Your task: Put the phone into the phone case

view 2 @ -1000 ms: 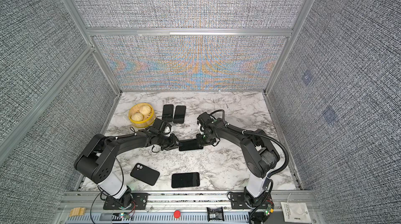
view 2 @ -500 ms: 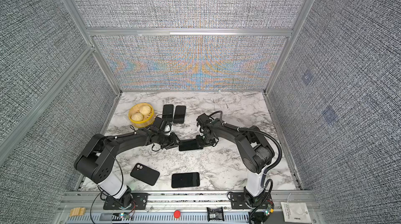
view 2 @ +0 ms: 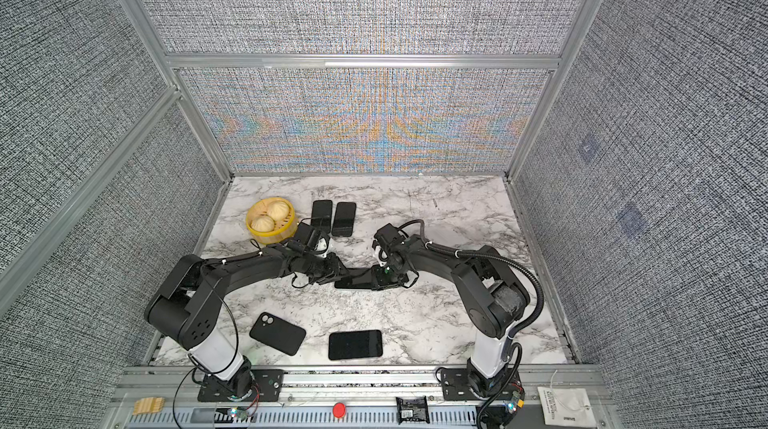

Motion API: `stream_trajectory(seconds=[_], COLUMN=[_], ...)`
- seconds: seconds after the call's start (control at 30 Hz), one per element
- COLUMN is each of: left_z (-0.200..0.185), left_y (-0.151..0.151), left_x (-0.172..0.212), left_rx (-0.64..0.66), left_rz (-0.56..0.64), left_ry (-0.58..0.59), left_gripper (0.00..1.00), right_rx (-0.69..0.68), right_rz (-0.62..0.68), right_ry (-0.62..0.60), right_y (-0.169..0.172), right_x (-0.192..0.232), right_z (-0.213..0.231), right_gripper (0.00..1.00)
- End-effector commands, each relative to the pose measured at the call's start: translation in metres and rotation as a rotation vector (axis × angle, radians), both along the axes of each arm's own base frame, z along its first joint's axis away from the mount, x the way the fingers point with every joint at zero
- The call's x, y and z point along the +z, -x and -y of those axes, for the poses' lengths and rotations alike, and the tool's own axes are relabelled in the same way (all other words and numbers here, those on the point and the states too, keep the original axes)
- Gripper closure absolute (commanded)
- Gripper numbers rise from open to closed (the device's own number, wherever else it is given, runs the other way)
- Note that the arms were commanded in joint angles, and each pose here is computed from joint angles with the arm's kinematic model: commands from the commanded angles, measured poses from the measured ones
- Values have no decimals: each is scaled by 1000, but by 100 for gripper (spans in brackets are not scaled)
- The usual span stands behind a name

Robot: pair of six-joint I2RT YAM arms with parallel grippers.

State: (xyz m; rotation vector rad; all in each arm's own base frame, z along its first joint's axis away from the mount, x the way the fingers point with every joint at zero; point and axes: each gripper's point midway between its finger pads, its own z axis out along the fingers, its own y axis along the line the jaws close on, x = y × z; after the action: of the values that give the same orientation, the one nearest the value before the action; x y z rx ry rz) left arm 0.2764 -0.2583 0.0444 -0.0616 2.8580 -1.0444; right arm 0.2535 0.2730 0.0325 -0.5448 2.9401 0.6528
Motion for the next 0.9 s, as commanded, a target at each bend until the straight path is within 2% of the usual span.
stream_trajectory(seconds=[0.0,0.13,0.23,0.4,0.6,0.87], left_z=[-2,-7,-14,-24,-27,-24], left_y=[-2,-3,6,24,33,29], left_x=[4,13,12,0,-4,-11], left_rx=[-19,-16,-14,-31,-36,-41], left_rz=[14,26,7,-54,-92,-104], left_ry=[-19,-31,-45,-77,-82,-89], left_gripper=[61,60,60,59,58,57], right_rx=[-5,4,27,118,123,126], right_rz=[-6,17,88,193,213,195], right_ry=[-51,-46,14,112,113,83], right_y=[4,9,4,-19,-44,-58], right_x=[6,16,23,24,23,13], right_z=[-12,-12,1,9,11,2], right_gripper=[57,57,58,65,71,73])
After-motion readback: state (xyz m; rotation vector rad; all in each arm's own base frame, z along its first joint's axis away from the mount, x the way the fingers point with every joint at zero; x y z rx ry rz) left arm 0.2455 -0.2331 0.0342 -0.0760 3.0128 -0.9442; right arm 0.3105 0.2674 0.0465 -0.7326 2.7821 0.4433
